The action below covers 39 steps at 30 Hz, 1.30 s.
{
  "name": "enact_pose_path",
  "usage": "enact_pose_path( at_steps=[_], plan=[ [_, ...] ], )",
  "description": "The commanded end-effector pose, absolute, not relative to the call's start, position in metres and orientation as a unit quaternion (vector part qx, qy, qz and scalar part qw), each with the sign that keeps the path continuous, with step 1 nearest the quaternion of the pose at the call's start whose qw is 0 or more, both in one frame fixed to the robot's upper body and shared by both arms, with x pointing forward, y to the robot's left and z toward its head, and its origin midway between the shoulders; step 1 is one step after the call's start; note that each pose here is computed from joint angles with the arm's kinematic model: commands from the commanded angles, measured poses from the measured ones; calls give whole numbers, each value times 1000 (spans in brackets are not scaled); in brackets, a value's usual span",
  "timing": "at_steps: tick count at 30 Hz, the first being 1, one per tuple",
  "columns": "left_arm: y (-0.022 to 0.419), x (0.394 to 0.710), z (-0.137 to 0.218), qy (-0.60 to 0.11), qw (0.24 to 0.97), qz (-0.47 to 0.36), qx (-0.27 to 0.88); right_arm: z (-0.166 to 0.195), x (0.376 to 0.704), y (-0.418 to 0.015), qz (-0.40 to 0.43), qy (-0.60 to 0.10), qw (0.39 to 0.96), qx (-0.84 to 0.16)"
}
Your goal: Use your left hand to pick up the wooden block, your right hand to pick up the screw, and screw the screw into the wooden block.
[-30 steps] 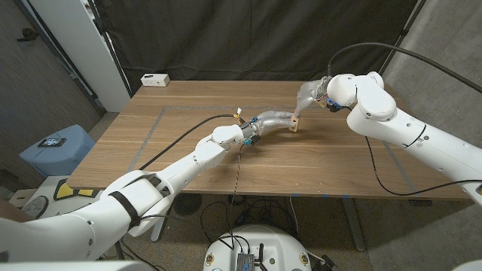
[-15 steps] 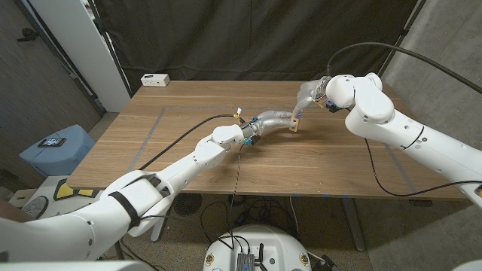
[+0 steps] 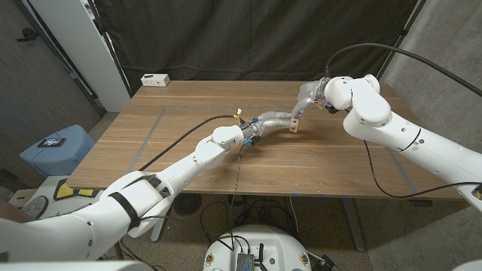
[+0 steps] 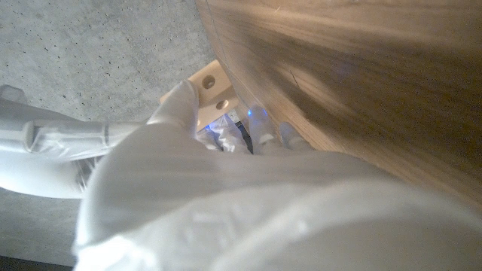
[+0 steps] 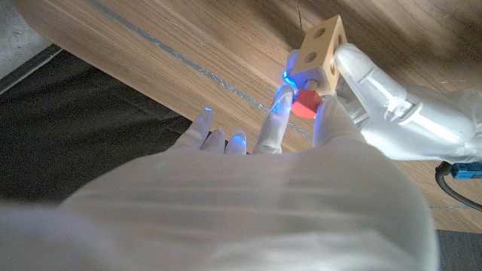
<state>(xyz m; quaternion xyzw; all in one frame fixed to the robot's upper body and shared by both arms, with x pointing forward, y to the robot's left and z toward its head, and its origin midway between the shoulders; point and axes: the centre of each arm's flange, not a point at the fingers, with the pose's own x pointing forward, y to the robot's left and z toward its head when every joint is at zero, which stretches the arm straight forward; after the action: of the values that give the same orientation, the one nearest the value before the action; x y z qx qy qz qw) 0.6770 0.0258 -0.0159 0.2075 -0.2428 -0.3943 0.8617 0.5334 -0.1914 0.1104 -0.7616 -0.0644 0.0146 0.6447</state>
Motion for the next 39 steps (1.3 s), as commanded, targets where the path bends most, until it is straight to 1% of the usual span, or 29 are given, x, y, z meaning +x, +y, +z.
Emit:
enact_pose_path(
  at_steps=[1,32,39],
  plan=[
    [25,679,-16,-240,862,-396,206,107,535,-190,5,-57,638,-768],
    [25,678,-17,-239,862,-398,203,106,530,-189,-20,-66,636,-769],
    [25,679,-17,-239,861,-399,204,107,526,-189,-26,-59,632,-773]
  ],
)
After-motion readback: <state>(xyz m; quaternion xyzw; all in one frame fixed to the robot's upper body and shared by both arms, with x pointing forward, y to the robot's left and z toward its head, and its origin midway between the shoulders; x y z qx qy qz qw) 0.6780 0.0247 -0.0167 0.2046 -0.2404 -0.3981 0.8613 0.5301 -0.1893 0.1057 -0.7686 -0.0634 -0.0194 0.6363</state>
